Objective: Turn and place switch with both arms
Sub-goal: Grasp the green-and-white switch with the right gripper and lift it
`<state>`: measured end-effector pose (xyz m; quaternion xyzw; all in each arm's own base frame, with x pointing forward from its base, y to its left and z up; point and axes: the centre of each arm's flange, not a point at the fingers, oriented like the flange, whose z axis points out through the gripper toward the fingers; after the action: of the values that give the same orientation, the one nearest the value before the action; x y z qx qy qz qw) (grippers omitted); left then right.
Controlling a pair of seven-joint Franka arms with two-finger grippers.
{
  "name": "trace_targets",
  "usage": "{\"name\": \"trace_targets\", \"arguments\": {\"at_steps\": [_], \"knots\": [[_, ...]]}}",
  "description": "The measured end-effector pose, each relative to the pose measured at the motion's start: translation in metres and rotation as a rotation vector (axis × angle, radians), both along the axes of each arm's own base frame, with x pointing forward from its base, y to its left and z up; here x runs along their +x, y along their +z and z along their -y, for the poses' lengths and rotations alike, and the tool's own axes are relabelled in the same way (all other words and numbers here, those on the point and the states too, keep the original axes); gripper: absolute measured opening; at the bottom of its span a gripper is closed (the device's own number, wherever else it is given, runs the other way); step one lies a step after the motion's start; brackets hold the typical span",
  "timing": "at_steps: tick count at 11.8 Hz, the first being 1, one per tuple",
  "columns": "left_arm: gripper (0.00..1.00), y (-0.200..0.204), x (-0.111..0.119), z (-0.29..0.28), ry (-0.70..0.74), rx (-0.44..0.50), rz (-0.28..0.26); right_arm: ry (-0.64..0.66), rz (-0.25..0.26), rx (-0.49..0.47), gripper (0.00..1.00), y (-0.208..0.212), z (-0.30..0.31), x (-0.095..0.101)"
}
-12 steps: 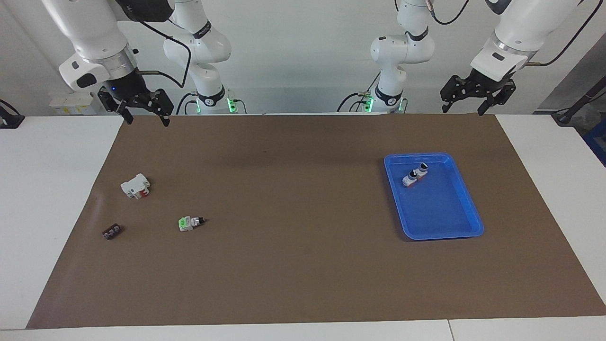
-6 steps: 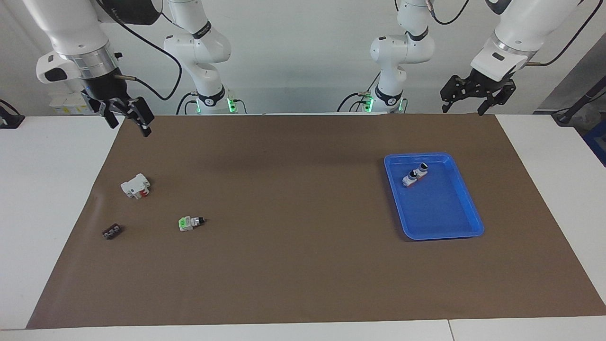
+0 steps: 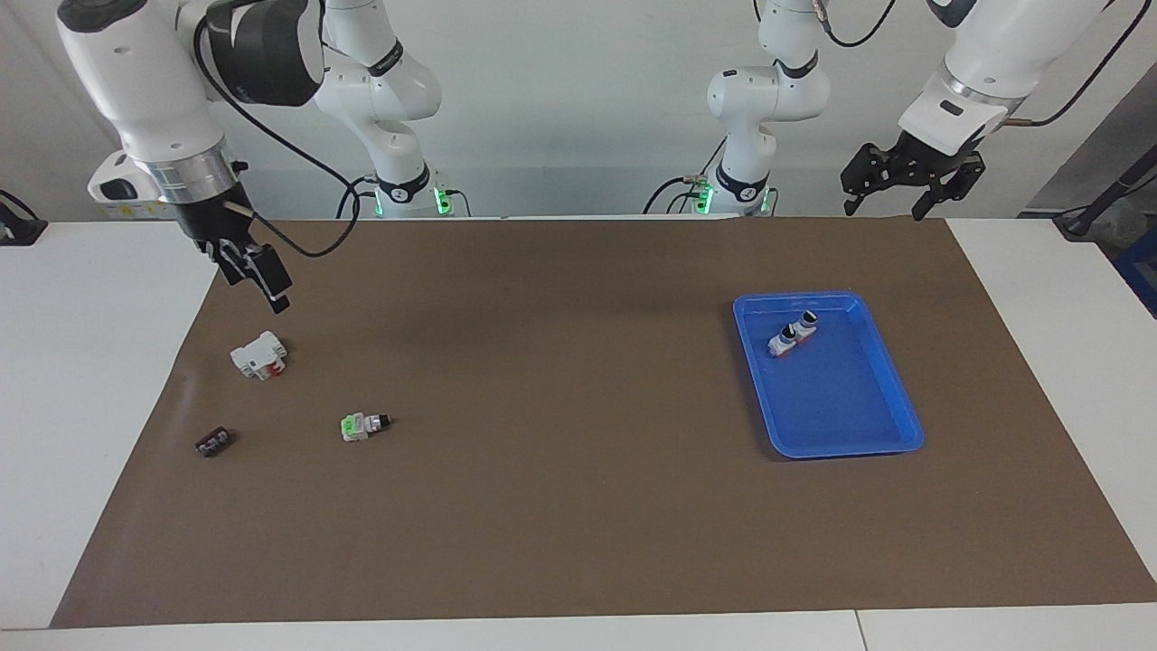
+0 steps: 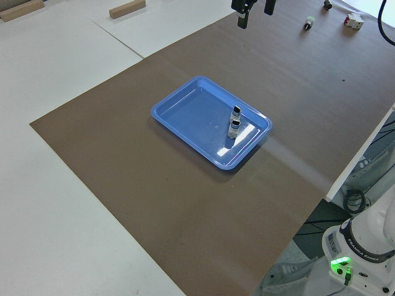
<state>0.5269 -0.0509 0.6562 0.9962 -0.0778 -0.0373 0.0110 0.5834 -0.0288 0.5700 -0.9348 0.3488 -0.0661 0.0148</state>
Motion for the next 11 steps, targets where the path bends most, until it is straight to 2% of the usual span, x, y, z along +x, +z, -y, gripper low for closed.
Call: {"name": "trace_targets", "arguments": {"at_steps": [2,6,11], "knots": [[1.00,0.000,0.000,0.000,0.000,0.000,0.000,-0.159,-0.030,0.018,1.00,-0.039,0.001,0.017],[1.00,0.000,0.000,0.000,0.000,0.000,0.000,-0.403,-0.056,0.037,1.00,-0.109,0.006,0.045],[1.00,0.000,0.000,0.000,0.000,0.000,0.000,-0.534,-0.074,0.044,1.00,-0.185,0.004,0.061]]}}
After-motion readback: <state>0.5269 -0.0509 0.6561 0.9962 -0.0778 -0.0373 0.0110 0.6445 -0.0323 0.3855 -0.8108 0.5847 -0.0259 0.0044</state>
